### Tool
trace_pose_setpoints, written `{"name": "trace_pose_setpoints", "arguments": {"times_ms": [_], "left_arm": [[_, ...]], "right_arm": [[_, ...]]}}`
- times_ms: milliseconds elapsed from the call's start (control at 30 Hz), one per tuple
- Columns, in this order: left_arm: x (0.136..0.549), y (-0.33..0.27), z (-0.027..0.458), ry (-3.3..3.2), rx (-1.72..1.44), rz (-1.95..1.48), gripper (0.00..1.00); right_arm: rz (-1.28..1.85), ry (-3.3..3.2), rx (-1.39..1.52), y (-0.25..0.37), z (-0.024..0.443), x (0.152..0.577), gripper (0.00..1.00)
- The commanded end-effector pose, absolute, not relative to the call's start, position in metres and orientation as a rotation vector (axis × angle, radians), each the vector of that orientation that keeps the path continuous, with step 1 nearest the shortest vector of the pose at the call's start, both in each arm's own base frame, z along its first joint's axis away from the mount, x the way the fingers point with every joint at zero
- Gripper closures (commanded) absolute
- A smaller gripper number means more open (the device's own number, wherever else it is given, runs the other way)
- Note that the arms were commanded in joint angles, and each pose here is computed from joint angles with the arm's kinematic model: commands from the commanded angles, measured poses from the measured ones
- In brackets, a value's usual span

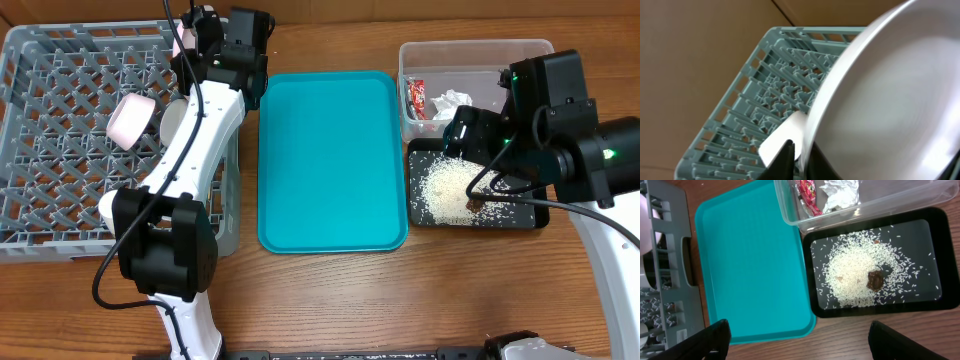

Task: Sort waste into correct bins and load items into the dishwasher
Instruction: 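Stand the white plate upright in the dish rack with the left gripper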

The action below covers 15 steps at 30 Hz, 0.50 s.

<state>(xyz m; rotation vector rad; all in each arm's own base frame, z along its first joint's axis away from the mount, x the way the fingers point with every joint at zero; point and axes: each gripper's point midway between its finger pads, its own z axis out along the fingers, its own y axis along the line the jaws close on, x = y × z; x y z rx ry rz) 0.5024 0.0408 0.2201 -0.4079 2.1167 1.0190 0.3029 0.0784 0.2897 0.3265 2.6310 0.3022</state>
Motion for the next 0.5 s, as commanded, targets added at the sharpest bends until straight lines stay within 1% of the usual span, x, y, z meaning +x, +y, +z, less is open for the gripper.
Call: {"name": "trace_pose_setpoints", "arguments": {"times_ms": [0, 133, 233, 267, 333, 400, 433, 467], "left_arm": [[0.507, 0.035, 0.22, 2.103, -0.43, 0.977, 0.77], [0.507, 0.034, 0.221, 2.101, -0.429, 0.976, 0.53], [0.505, 0.034, 0.224, 2.1, -0.429, 0.975, 0.45], [0.504, 0.033, 0.227, 2.096, -0.429, 0.97, 0.41], [0.502, 0.032, 0.238, 2.074, -0.439, 0.961, 0.27], [0.498, 0.031, 0.256, 2.046, -0.454, 0.933, 0.22], [0.495, 0.031, 0.268, 2.027, -0.464, 0.915, 0.17], [0.491, 0.03, 0.279, 2.012, -0.471, 0.893, 0.09]], "right_arm": [[0.319, 2.61, 0.319, 0.079, 0.297, 0.3, 0.11], [0.32, 2.611, 0.318, 0.079, 0.297, 0.299, 0.11], [0.321, 2.611, 0.318, 0.079, 0.297, 0.299, 0.11], [0.321, 2.611, 0.318, 0.079, 0.297, 0.299, 0.11], [0.321, 2.611, 0.318, 0.079, 0.297, 0.299, 0.11], [0.321, 2.611, 0.318, 0.079, 0.297, 0.299, 0.11], [0.321, 2.611, 0.318, 0.079, 0.297, 0.299, 0.11], [0.321, 2.611, 0.318, 0.079, 0.297, 0.299, 0.11]]}}
